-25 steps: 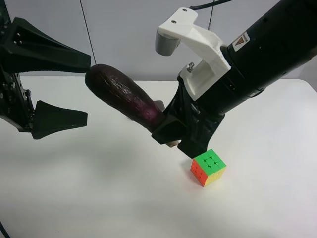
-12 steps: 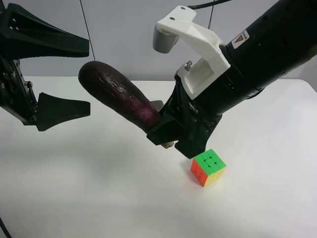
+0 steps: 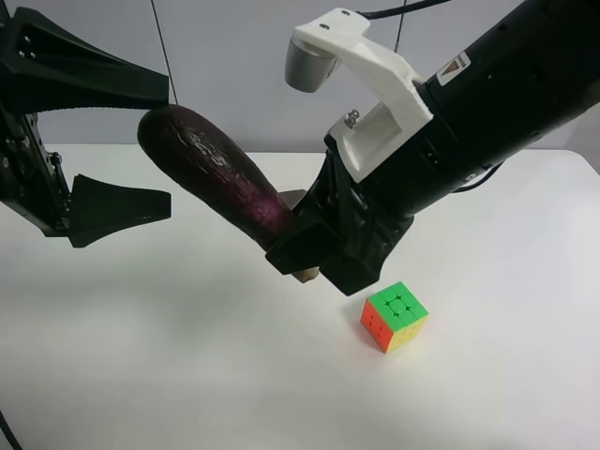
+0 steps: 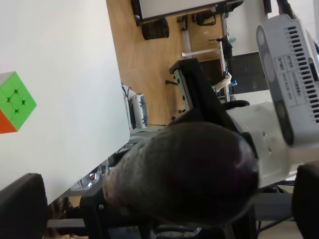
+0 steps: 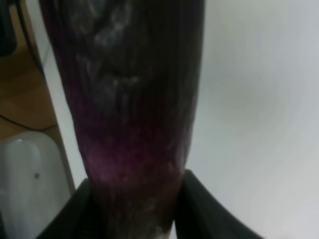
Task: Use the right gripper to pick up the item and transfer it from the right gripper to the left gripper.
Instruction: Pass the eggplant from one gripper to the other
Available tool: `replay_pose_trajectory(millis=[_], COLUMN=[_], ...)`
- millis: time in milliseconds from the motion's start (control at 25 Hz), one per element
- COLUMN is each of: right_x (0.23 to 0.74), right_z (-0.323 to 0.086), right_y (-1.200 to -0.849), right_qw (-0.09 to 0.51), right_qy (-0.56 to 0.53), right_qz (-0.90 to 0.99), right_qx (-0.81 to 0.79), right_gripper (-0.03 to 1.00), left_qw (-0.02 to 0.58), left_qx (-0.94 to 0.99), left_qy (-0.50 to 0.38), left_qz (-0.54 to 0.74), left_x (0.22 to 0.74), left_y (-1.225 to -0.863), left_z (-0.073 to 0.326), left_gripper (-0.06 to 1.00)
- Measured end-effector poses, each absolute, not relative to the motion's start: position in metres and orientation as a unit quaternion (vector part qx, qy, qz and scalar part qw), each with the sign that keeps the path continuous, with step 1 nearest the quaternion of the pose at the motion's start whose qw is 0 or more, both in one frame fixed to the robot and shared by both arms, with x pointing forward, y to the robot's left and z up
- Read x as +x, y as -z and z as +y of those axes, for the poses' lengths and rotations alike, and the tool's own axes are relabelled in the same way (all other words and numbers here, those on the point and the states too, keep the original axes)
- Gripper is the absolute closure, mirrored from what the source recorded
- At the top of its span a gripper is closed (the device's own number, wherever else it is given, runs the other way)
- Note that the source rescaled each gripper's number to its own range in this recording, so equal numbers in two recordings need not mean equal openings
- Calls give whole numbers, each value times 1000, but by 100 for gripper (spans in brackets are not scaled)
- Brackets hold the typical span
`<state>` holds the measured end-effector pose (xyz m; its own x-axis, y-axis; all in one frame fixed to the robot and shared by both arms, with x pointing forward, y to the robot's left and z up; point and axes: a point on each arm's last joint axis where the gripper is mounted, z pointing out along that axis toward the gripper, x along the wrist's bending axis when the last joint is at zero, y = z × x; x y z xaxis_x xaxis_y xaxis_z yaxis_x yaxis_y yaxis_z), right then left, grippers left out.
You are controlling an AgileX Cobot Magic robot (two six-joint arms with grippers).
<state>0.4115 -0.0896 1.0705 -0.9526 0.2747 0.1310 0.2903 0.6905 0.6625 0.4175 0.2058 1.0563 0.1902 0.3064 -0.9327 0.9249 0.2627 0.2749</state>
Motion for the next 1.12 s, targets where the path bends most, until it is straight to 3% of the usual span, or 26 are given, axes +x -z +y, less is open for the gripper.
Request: replay_pose_trajectory(millis=[400, 840, 1120], right_x=[412, 423, 428], right_z=[-86, -75, -69], right_y=[-1074, -1062, -1054], right_qw=[19, 46, 68], right_qy=[389, 398, 400], right_qz=[-905, -888, -877], right_qx=[-171, -224, -257], right_gripper=[97, 97, 97], left_qw=[560, 566, 571], left_qx=[526, 527, 534], left_qy=[268, 239, 206], left_qz=[582, 586, 589], left_x=[421, 425, 429], left_y=[-1057, -1055, -1053], left_z=[207, 209, 211], left_gripper=[6, 8, 24])
